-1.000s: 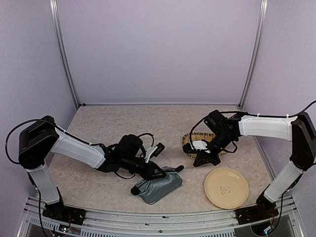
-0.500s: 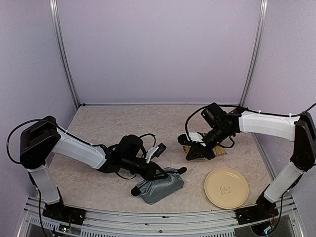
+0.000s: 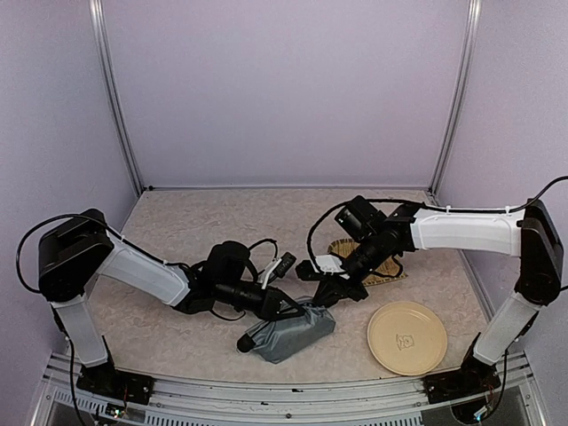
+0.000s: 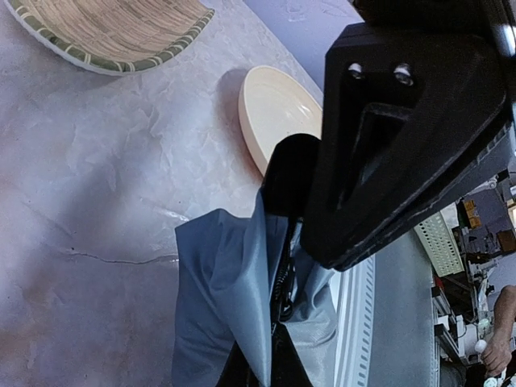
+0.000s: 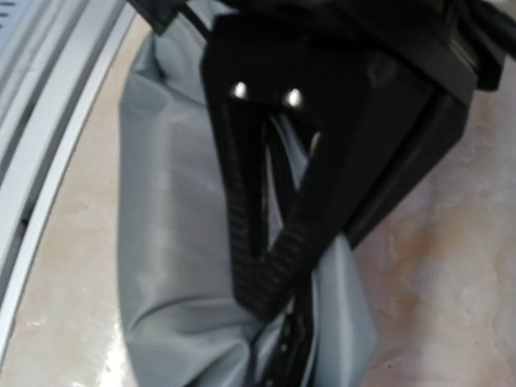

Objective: Sort the hair-cutting tools
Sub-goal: Zip the zipper on the kit bag.

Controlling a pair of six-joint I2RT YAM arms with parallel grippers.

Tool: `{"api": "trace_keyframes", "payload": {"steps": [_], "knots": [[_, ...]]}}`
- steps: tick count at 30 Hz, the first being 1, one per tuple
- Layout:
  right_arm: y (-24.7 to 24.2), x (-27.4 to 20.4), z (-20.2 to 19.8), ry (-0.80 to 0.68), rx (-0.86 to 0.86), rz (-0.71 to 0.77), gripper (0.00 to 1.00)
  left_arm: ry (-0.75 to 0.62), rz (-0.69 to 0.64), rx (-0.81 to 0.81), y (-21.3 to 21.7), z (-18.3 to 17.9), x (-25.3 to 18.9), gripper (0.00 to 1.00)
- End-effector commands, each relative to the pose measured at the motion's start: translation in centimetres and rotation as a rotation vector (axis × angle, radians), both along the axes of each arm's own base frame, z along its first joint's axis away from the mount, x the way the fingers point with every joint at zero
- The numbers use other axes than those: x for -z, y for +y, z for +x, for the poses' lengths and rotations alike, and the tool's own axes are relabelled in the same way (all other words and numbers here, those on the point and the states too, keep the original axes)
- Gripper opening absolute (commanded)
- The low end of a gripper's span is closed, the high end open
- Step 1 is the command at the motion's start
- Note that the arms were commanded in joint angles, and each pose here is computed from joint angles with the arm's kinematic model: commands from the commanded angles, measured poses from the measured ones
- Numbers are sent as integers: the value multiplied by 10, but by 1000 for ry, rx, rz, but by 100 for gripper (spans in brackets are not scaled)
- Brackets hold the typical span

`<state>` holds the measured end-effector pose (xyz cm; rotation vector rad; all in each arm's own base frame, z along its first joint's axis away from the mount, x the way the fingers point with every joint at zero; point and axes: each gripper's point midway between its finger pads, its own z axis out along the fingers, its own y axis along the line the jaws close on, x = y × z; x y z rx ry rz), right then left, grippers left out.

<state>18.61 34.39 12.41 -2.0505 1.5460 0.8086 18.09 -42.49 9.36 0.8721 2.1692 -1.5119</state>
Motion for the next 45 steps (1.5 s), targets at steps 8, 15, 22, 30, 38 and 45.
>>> {"api": "trace_keyframes", "payload": {"steps": [8,15,22,30,38,45], "knots": [[8,19,2,-42,40,-43,16,-24,-123,25,-8,1,-33,3],[11,23,-4,-41,33,-55,20,-12,-142,23,-10,1,-35,4],[15,7,-1,-51,48,-31,7,-1,-120,21,-9,1,-28,4],[12,-16,1,-91,30,-39,0,23,-42,11,-4,2,-5,3],[-6,6,-3,-82,12,-149,0,44,11,-9,1,4,7,2],[-31,24,0,-61,55,-193,0,60,65,-26,6,6,18,2]]}}
